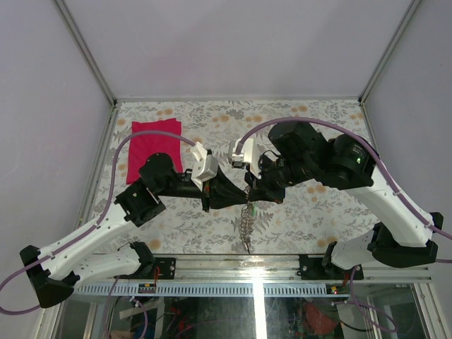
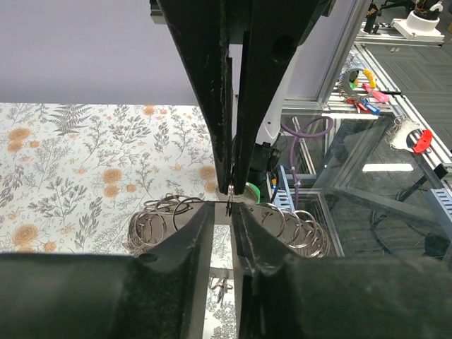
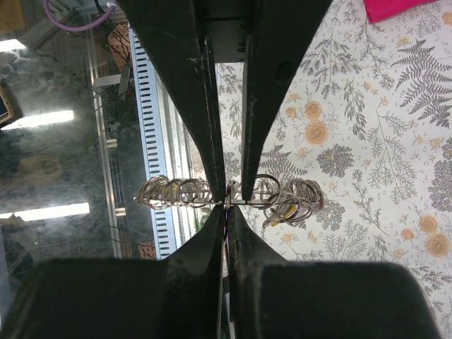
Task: Put the keys on the keyring
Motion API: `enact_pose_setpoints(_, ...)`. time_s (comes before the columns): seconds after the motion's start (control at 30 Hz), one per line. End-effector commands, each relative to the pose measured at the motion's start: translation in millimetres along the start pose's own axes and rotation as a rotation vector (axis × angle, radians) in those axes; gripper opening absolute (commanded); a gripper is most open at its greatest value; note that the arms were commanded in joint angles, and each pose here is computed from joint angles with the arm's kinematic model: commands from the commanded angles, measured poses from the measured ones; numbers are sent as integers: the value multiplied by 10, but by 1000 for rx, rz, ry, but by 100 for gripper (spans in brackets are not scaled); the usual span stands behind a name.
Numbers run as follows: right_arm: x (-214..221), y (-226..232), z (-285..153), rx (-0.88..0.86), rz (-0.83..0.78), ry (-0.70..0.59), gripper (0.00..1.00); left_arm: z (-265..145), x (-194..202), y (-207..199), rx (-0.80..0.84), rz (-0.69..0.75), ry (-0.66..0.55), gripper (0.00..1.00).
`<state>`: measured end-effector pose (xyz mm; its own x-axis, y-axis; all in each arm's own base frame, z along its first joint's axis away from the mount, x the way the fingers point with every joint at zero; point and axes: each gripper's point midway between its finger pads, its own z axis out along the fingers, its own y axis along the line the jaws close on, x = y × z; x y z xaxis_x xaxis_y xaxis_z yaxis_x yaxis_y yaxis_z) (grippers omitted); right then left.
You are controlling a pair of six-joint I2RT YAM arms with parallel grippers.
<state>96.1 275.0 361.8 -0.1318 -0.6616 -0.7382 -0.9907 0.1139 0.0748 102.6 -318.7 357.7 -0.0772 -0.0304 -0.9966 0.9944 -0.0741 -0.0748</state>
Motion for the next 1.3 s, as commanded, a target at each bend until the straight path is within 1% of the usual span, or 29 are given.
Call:
enact_pose_setpoints(0.0, -208, 24, 17, -20, -32, -83, 0, 10, -193, -57, 21, 51, -37, 11)
enact_pose_setpoints(0.1, -219, 31, 10, -21, -32, -92, 0, 14, -202, -77, 30, 51, -35, 0)
enact_pose_setpoints(0.23, -234, 30, -4, -13, -27, -110, 0, -13, -272, -94, 17, 57, -55, 0)
enact_pose_setpoints(0.27, -246, 31, -16, -9, -26, -120, 3, -26, -308, -103, 12, 59, -71, 0)
enact_pose_setpoints(0.33, -270, 18, -51, 9, -20, -148, 16, -59, -375, -106, -9, 63, -112, 0)
enact_pose_setpoints(0.4, -347, 4, -113, 35, -17, -204, 25, -90, -408, -109, -26, 60, -148, 0)
enact_pose_setpoints(0.5, -467, -23, -235, 85, 10, -316, 31, -140, -492, -122, -49, 60, -204, 0)
enact_pose_setpoints(0.57, -556, -37, -383, 129, 34, -435, 34, -160, -519, -122, -60, 52, -235, 0)
enact_pose_setpoints(0.7, -664, -97, -615, 203, 124, -680, 36, -210, -573, -120, -82, 43, -294, 0)
enact_pose_setpoints(0.87, -585, -155, -672, 231, 238, -844, 33, -253, -661, -142, -88, 42, -347, 0)
enact_pose_setpoints(0.93, -563, -163, -637, 220, 276, -879, 33, -262, -699, -153, -86, 44, -361, 0)
enact_pose_setpoints(1.1, -577, -84, -493, 131, 334, -908, 40, -298, -762, -155, -100, 47, -389, 0)
enact_pose_setpoints(1.27, -581, -83, -489, 96, 422, -965, 39, -331, -807, -156, -114, 53, -406, 0)
